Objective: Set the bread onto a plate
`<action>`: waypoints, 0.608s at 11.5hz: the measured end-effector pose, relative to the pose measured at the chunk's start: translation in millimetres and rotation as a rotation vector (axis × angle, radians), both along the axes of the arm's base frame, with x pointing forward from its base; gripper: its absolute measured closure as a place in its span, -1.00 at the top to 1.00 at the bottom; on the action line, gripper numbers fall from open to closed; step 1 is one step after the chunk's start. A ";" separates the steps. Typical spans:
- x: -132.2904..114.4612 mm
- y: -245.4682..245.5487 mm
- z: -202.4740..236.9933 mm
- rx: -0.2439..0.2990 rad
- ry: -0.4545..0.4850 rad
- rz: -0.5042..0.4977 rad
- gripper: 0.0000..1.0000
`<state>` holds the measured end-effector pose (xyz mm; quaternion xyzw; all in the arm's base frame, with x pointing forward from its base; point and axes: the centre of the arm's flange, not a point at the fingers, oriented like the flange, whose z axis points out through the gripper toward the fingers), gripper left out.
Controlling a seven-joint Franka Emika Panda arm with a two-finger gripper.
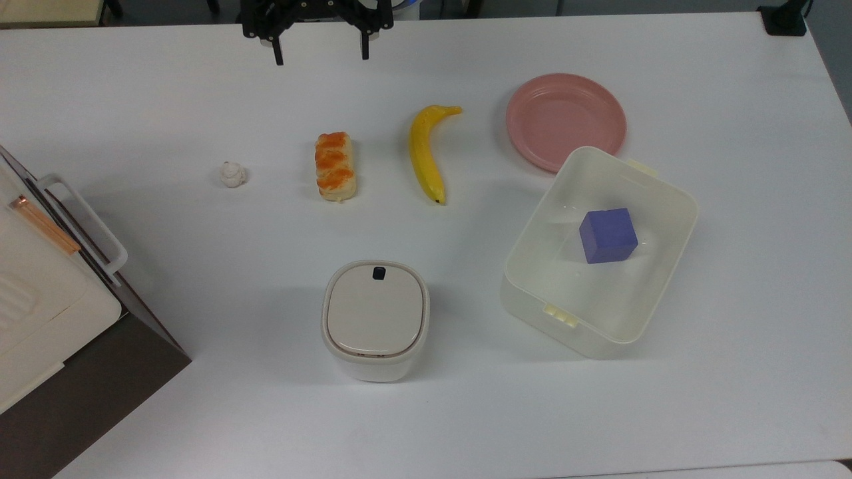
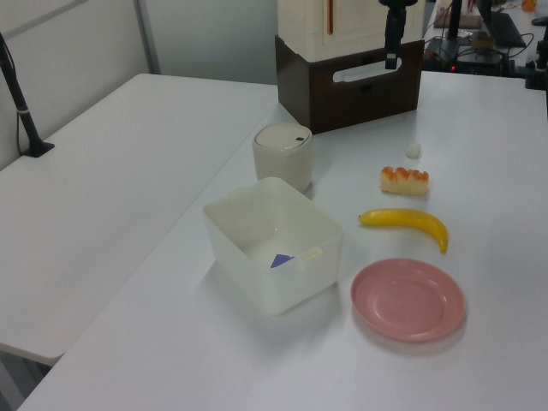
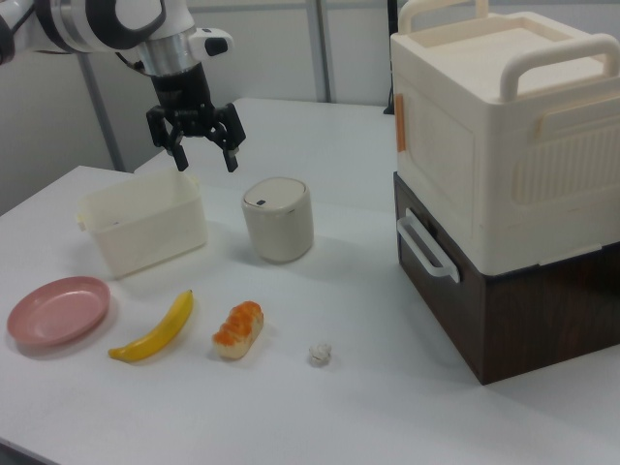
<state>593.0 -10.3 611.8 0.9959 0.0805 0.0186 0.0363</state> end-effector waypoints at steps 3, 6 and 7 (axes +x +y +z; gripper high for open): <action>2.3 -2.0 -5.6 0.001 0.008 -0.026 1.00; 4.5 -3.4 -10.1 0.002 0.015 -0.035 1.00; 4.3 -5.9 -8.8 0.002 0.013 -0.038 1.00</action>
